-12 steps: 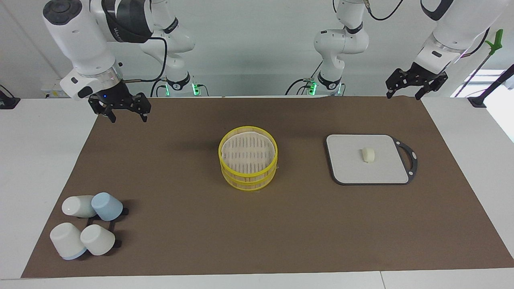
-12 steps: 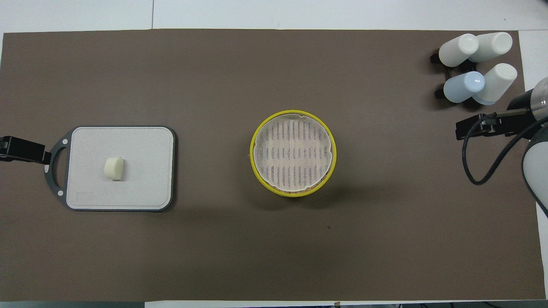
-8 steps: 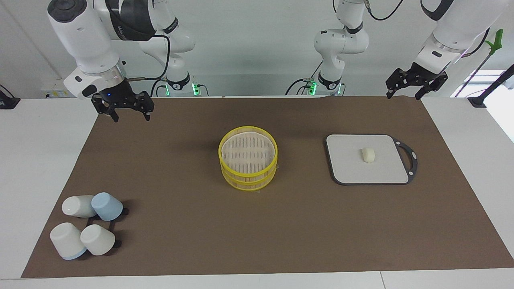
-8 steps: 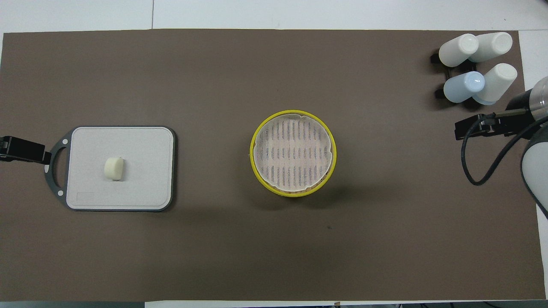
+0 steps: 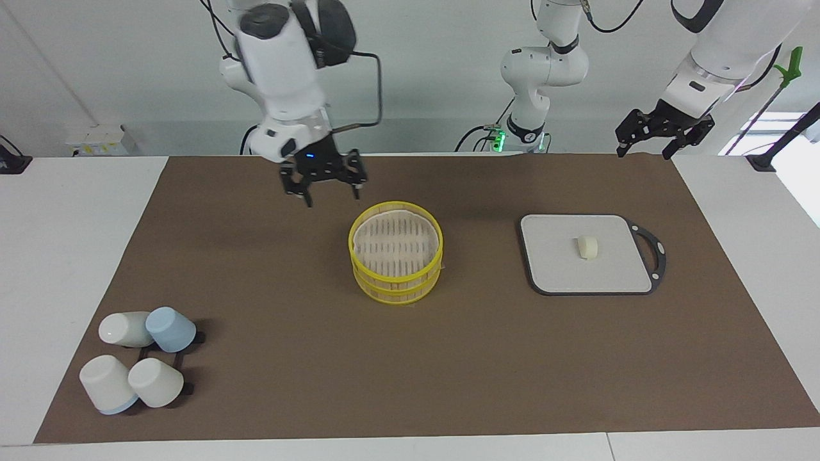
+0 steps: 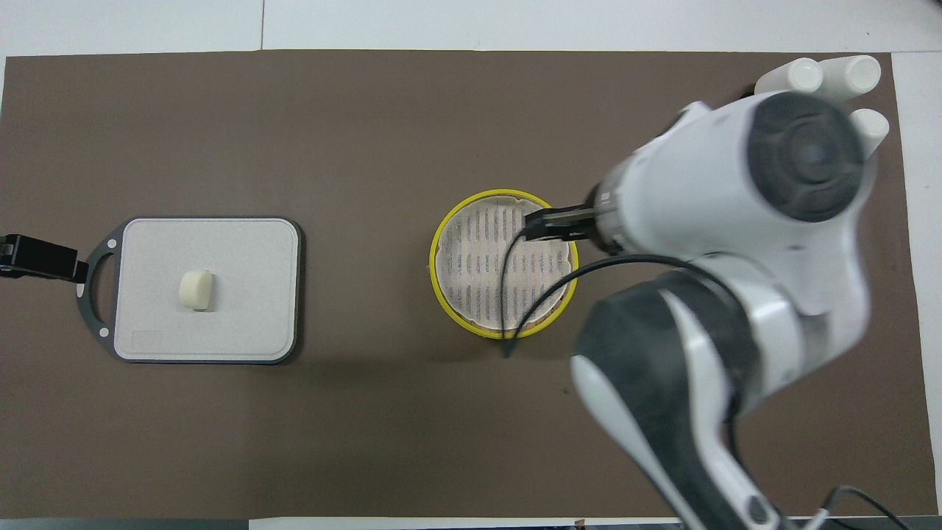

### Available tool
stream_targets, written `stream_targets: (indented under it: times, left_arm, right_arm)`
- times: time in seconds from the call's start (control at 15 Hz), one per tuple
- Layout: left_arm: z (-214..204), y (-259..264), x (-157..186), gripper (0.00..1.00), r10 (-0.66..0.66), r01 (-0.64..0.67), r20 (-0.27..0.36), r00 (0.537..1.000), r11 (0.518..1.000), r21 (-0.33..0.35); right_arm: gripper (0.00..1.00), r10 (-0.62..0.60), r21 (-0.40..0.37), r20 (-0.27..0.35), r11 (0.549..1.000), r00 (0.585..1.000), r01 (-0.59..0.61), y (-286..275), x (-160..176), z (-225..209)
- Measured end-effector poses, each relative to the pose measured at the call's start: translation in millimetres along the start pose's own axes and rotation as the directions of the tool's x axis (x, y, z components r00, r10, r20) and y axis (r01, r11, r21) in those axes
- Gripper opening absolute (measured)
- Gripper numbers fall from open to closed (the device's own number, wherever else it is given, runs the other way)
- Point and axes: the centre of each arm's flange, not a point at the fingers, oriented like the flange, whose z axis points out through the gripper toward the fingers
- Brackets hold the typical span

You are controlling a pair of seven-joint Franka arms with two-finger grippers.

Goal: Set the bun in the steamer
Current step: 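Grasp the lid with the right gripper while the left gripper reaches the bun, then remove the lid with the right gripper while the left gripper grasps the bun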

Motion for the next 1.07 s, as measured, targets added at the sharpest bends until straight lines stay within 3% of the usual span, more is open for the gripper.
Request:
stream_targets:
  times: [0.13,0.33,0.73,0.93,1.07]
  left_arm:
    - [13.3,-0.9,2.0,1.0,-0.001,0.001,-0.008,1.0,1.0,0.001]
    - [82.3,-5.9,4.0,1.0,-0.007,0.007,-0.04,0.999,1.0,0.001]
    - [243.5,-9.6,-3.5,1.0,0.028,-0.027,-0.09,0.996,1.0,0.015]
    - [290.5,-9.6,2.4,1.0,0.061,-0.059,-0.092,0.994,0.998,0.028]
    - [303.0,-10.4,7.5,1.0,0.102,-0.099,-0.095,0.99,0.994,0.036]
  right_arm:
    - [1.0,-0.008,-0.03,0.001,1.0,1.0,0.008,-59.4,-7.5,57.8]
    - [1.0,-0.014,-0.115,0.023,0.993,1.0,0.016,-99.6,-21.4,120.9]
    - [1.0,0.004,-0.128,0.003,0.992,1.0,-0.004,-114.5,-25.9,160.8]
    - [0.89,0.016,-0.12,0.006,0.993,1.0,-0.016,-112.8,-25.3,162.2]
    - [0.68,0.022,-0.105,0.015,0.994,1.0,-0.02,-117.1,-27.9,161.5]
